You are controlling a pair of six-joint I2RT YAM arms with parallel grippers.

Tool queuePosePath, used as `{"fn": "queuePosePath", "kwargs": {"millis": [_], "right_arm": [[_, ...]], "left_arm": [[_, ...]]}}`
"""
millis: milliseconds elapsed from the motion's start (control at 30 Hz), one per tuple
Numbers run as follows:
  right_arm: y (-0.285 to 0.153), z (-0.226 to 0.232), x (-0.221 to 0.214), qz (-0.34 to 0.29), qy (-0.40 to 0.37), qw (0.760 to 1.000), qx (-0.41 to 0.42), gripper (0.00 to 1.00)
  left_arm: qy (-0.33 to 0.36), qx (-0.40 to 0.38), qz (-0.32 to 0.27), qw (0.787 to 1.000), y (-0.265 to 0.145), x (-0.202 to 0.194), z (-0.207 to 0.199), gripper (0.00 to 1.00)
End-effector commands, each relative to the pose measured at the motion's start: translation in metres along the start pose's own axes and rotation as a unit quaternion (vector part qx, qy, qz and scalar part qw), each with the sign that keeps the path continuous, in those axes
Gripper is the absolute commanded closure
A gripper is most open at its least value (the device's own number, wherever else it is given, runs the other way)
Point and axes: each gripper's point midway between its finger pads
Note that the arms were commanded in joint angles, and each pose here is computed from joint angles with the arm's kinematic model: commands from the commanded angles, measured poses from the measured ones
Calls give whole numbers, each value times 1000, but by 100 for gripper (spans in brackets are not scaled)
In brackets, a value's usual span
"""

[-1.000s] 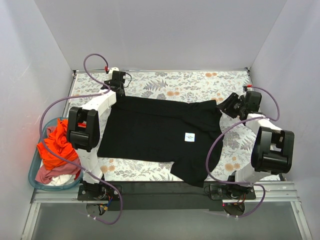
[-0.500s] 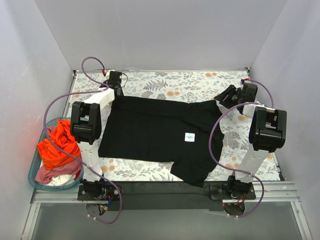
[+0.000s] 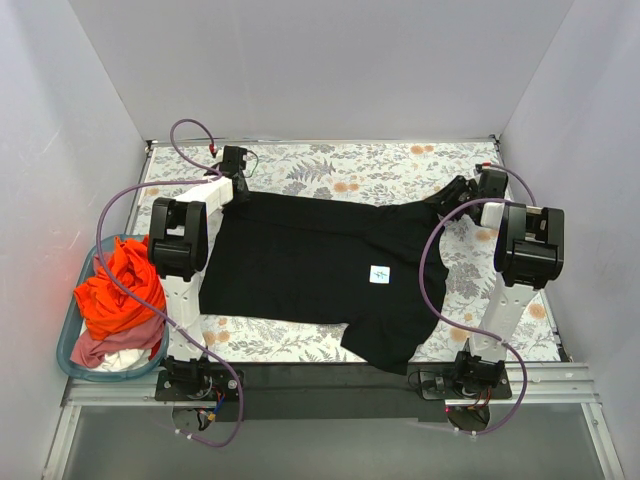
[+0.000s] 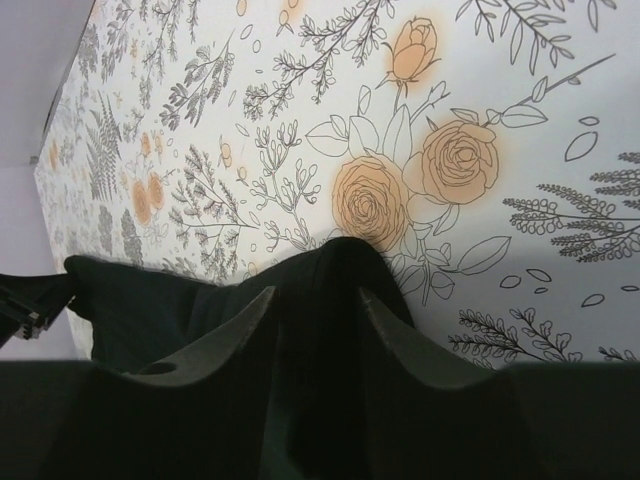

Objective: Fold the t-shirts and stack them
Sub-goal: Fold the tshirt

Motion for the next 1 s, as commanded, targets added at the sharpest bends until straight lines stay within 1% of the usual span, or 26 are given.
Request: {"fn": "queuePosePath", "kwargs": {"millis": [0,33,133,167,233,267,567,633,800,967], "right_arm": [[6,9,18,-15,-6,1000,24,58],[9,7,17,-13,-1,1000,23,59],[14,-1,17,-16,5,1000,11,70],[14,-3,18,-18,6,1000,8,82],[14,-11,22,-24,13,1000,-1,89],[12,-15,25,-30,15,999,-5,98],[-2,-33,51,-78,8,997,-23,99],[-6,-31,55,-88,1,996,-20,99],[-3,-35,51,-83,2,996,-19,99],[-1,-33,49,-76,-6,997,-8,96]], "left_arm": [[-3,7,19,1000,3,-11,5,67],[-3,10,21,1000,3,-13,6,67],[-6,18,31,999,5,-21,12,67],[-7,21,34,999,6,-22,14,67],[-11,28,40,999,7,-26,18,67],[-11,31,42,999,8,-27,20,67],[-27,51,60,997,14,-35,34,67],[-30,53,64,996,14,-38,36,67],[-32,49,66,996,15,-38,33,67],[-25,44,56,997,13,-28,30,63]]}}
Point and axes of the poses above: each gripper's point midway between its finger pads, its own y axis out along the fingers, its own z axis along the line the jaws close on, x = y × z, and after that the axes turned 9 degrees about -y, right-handed
